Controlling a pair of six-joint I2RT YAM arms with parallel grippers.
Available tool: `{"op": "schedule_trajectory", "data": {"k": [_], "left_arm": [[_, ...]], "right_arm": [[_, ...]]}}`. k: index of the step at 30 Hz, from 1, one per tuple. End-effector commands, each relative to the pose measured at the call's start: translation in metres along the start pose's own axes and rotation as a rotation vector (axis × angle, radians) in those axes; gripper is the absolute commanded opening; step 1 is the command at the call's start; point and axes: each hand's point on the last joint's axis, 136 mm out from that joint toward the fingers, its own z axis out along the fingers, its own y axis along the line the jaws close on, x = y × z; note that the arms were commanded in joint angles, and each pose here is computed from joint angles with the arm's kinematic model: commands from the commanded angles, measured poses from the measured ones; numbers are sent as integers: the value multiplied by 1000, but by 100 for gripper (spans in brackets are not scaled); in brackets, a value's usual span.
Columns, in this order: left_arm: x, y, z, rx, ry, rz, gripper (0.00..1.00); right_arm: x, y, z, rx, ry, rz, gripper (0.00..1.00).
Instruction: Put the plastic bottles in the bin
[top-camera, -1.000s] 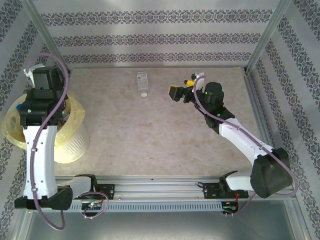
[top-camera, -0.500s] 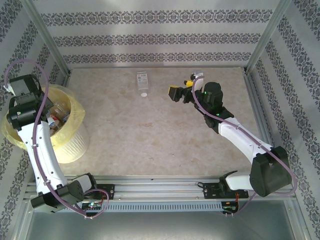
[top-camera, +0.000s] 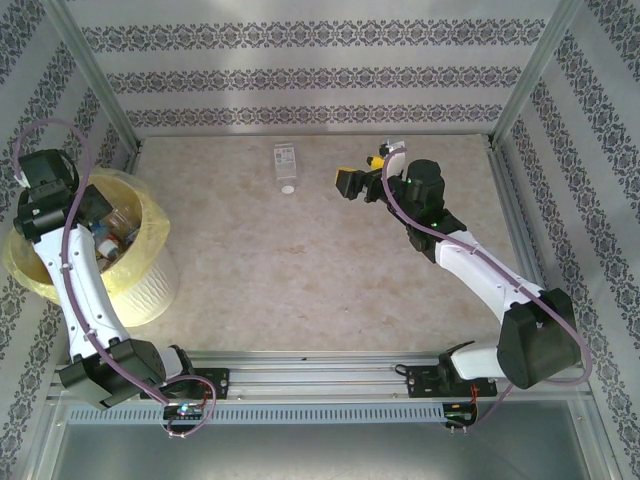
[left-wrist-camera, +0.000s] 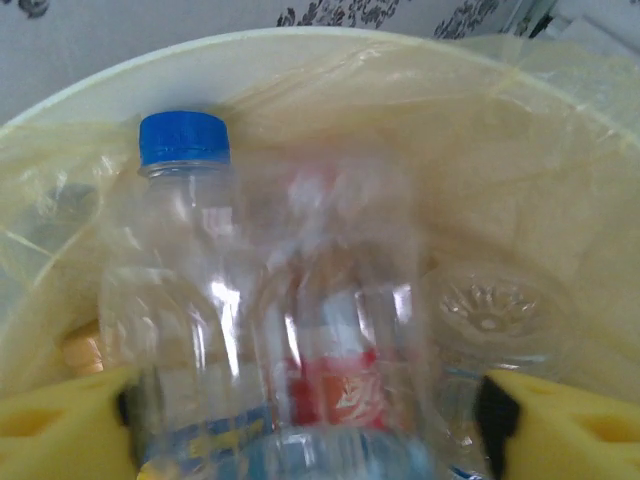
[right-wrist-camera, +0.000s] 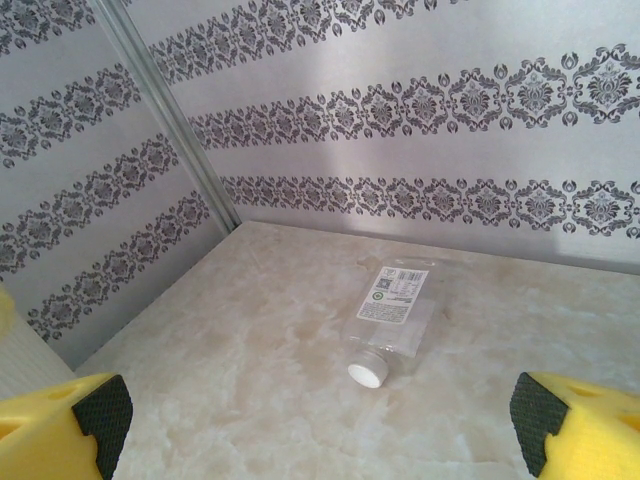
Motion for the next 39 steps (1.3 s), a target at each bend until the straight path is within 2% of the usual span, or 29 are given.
{"op": "schedule_trajectory", "data": {"k": [1, 5, 8, 12, 20, 25, 31, 39], "left_arm": [[-5, -1, -8, 30, -9, -17, 94], [-12, -19, -29, 153, -27, -51, 97], [-16, -43, -44, 307, -39, -83, 98], [-12, -77, -51, 506, 5, -125, 98], [27, -97, -26, 601, 143, -208, 97], [41, -78, -11, 480, 159, -206, 97], [16, -80, -32, 510, 91, -193, 97], [-7, -97, -83, 607, -27, -162, 100]], "right_arm": [[-12, 13, -1, -38, -28, -31, 98], [-13, 14, -1, -38, -28, -35, 98], [-13, 15, -1, -41, -27, -30, 98], [-10, 15, 1, -44, -20, -21, 98], [-9, 19, 1, -51, -13, -23, 98], [-10, 22, 2, -55, -10, -24, 98], [-12, 25, 2, -59, -11, -32, 98], [-16, 16, -3, 8, -46, -3, 98]]}}
